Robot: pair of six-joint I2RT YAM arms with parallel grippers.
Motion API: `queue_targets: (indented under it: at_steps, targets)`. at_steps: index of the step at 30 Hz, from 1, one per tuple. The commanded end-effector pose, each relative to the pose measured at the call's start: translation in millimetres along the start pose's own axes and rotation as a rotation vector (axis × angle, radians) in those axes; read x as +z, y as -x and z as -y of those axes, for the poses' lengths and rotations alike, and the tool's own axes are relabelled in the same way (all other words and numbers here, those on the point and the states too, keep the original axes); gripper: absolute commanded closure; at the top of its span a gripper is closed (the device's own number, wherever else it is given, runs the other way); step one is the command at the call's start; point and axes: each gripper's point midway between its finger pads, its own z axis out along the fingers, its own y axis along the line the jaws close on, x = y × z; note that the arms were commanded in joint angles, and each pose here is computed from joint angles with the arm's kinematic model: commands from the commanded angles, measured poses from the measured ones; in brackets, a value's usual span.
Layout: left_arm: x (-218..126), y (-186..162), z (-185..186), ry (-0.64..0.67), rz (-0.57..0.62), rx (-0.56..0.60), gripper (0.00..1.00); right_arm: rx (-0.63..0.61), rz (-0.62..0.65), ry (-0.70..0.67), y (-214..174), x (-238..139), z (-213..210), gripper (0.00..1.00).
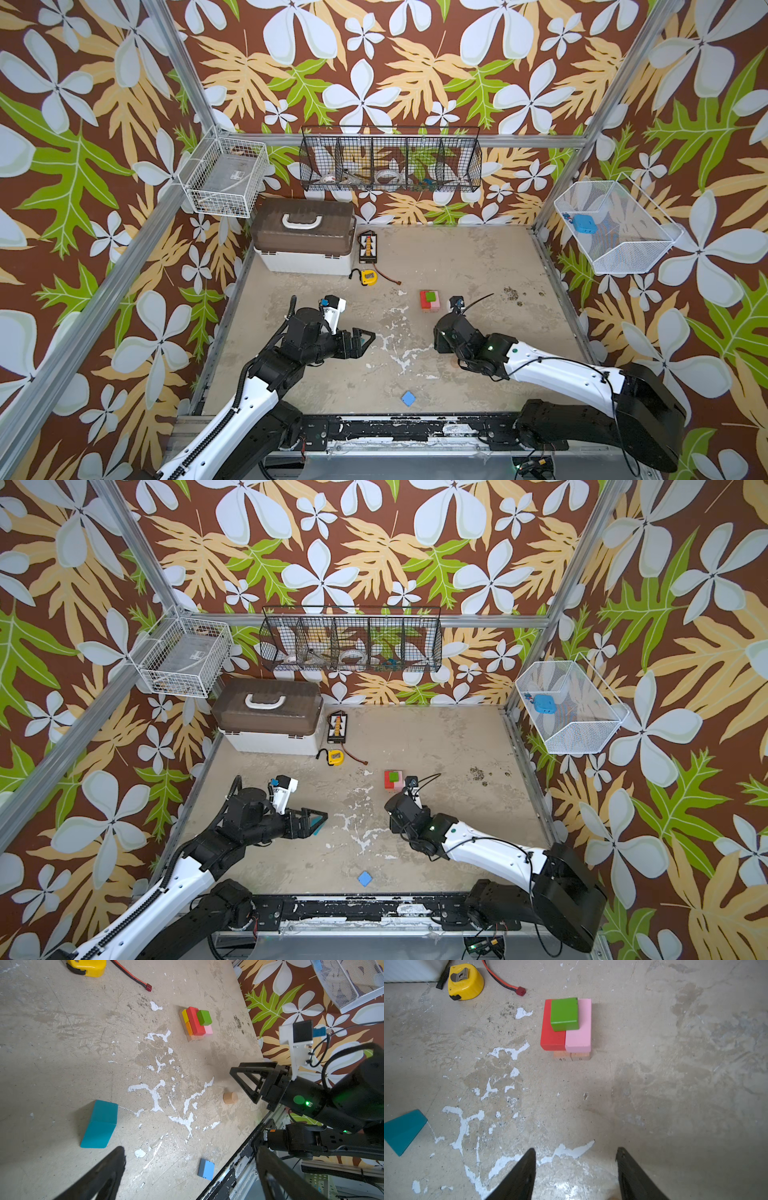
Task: Build the wood block tower
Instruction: 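Move the right gripper toward the robot and grasp the tan wooden cylinder, then lift the tan cylinder and carry it above the tower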
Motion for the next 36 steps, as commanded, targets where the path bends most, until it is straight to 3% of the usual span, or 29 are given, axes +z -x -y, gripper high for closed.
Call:
queue_targets:
  at_steps: [1, 21, 36]
  targets:
    - [-0.1, 3.1, 0.5, -0.001, 0.016, 0.004, 0.00, 0.062, 0.010, -0.014, -12.7, -3.8, 14.1, 0.32]
    - [3.5, 1.7, -5.8, 0.027, 0.010, -0.012, 0.00, 0.029, -0.133, -0.059, -70.2, 3.9, 41.5, 0.42]
    - [4.6, 1.1, -7.7, 0.035, 0.006, -0.016, 0.00, -0.005, -0.177, -0.088, -83.5, 7.0, 42.5, 0.60]
